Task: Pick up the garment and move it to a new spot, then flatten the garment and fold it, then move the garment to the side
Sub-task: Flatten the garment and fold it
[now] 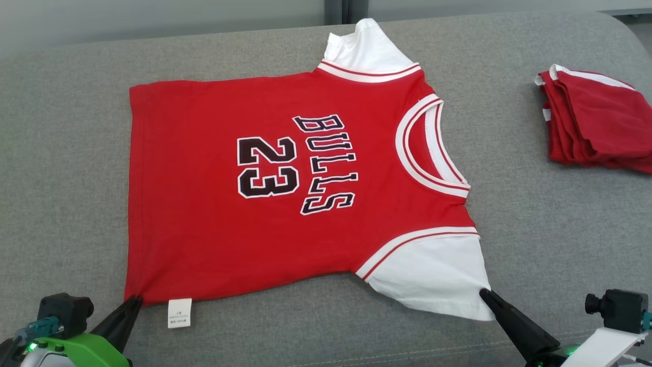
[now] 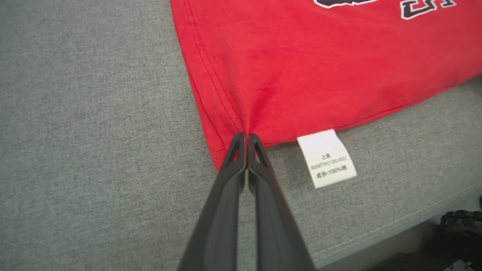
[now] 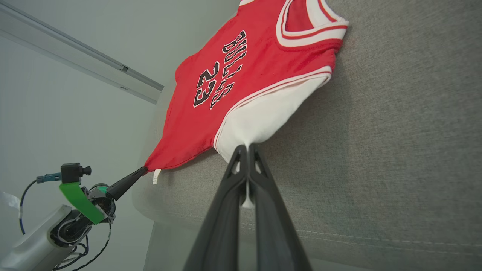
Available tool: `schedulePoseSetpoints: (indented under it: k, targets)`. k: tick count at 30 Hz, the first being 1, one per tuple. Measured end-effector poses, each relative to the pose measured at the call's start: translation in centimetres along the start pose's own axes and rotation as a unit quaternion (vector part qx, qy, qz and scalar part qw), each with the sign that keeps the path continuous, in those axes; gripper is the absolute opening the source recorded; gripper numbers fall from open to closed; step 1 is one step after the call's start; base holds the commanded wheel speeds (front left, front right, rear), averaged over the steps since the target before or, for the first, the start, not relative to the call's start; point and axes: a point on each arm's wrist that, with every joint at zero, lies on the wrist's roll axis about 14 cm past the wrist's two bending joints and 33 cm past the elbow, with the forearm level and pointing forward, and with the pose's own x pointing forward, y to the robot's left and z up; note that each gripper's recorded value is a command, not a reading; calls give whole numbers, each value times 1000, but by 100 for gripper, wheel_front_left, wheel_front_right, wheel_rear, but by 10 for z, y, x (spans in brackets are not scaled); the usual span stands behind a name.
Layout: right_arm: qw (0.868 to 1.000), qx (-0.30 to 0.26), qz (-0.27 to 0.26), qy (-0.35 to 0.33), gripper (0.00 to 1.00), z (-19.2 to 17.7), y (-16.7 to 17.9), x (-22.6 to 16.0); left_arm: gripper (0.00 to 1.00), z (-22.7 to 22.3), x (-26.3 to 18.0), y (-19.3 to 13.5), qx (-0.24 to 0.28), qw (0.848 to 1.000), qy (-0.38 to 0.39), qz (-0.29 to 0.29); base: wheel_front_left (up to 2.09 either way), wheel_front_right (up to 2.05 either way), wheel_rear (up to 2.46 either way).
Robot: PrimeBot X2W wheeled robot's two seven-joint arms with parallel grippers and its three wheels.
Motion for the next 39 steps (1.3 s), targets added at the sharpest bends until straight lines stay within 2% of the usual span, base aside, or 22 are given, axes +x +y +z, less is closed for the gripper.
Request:
schedulePoseSetpoints:
  k: [10, 19, 24, 39]
  targets:
    - [999, 0, 29, -18, 0, 34, 9, 32, 0, 15, 13, 4, 40, 998, 37, -25, 0, 0, 0]
    - [999, 17, 34, -9, 0, 51, 2, 67, 0, 31, 34, 11, 62, 996, 55, -36, 0, 0, 0]
    - [999, 16, 29, -16, 0, 66, -6, 79, 0, 27, 41, 10, 64, 994, 78, -46, 0, 0, 0]
    - [1000, -9, 24, 0, 0, 88, -16, 108, 0, 64, 62, 8, 48, 994, 71, -63, 0, 0, 0]
